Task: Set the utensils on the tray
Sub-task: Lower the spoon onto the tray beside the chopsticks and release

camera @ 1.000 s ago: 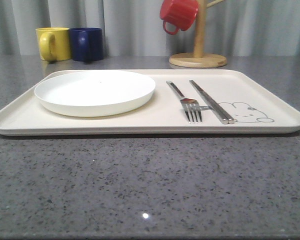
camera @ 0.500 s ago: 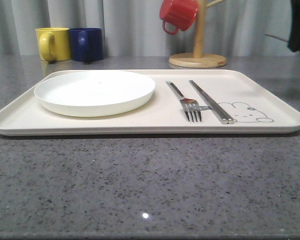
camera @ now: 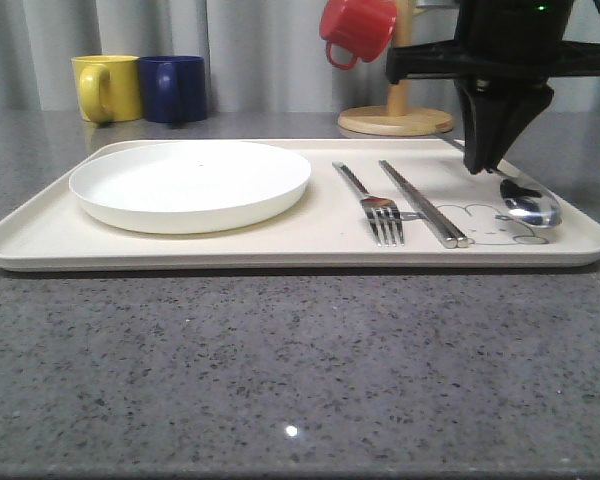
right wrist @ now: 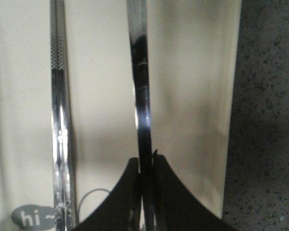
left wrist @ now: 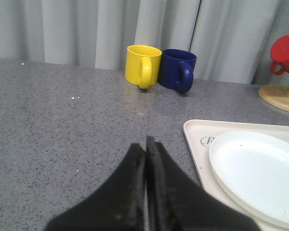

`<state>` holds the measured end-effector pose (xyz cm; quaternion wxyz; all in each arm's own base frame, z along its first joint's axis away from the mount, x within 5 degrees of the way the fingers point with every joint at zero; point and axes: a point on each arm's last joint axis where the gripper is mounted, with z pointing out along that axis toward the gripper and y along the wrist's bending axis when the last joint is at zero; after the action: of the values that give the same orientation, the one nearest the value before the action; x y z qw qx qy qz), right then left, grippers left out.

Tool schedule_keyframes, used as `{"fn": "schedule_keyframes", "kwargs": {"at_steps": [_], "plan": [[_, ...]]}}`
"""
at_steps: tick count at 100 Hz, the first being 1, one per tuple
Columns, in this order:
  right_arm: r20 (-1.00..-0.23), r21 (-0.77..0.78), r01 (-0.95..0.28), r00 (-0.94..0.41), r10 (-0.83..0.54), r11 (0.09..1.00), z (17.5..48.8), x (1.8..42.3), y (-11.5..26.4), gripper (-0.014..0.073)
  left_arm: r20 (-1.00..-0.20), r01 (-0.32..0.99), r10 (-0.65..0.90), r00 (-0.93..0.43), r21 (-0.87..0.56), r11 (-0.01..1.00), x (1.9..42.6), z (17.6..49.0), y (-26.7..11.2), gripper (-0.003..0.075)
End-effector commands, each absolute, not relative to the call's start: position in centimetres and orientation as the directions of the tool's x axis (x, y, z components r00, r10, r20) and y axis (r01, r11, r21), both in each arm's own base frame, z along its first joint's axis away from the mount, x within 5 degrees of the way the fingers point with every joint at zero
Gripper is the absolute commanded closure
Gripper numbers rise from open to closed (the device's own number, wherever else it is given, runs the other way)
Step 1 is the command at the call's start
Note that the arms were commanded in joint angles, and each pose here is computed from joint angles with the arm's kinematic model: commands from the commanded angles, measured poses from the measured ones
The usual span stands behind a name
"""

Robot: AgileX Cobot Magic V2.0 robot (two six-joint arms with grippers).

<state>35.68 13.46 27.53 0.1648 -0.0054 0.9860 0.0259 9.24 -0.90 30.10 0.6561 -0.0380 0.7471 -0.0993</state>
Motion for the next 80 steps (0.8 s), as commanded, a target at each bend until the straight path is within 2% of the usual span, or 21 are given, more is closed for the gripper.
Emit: {"fn": "schedule_keyframes", "kwargs": {"at_steps": [1,40,50,72,80], "plan": [[-0.401,0.062,-0.025,-0.916,0.002,0.998,29.4,35.7,13.3,0.0643,-0.977,0.056,-0.208,-0.050,-0.211,0.976,9.4,31.5,-0.6,0.0739],[-0.346,0.044,-0.019,-0.938,-0.002,0.999,28.0,36.0,13.5,0.0624,-0.977,0.056,-0.208,-0.050,-0.211,0.976,9.4,31.5,-0.6,0.0739],[-0.345,0.043,-0.019,-0.939,-0.002,0.999,27.9,36.1,13.5,0.0546,-0.977,0.056,-0.208,-0.050,-0.211,0.976,9.4,31.5,-0.6,0.0739],[-0.353,0.039,-0.020,-0.936,-0.005,0.999,28.2,36.0,13.4,0.0300,-0.977,0.056,-0.208,-0.050,-0.211,0.976,9.4,31.5,-0.6,0.0739],[-0.365,0.029,-0.024,-0.931,-0.012,0.999,28.6,35.9,13.2,0.0265,-0.977,0.056,-0.208,-0.050,-0.211,0.976,9.4,31.5,-0.6,0.0739]]}}
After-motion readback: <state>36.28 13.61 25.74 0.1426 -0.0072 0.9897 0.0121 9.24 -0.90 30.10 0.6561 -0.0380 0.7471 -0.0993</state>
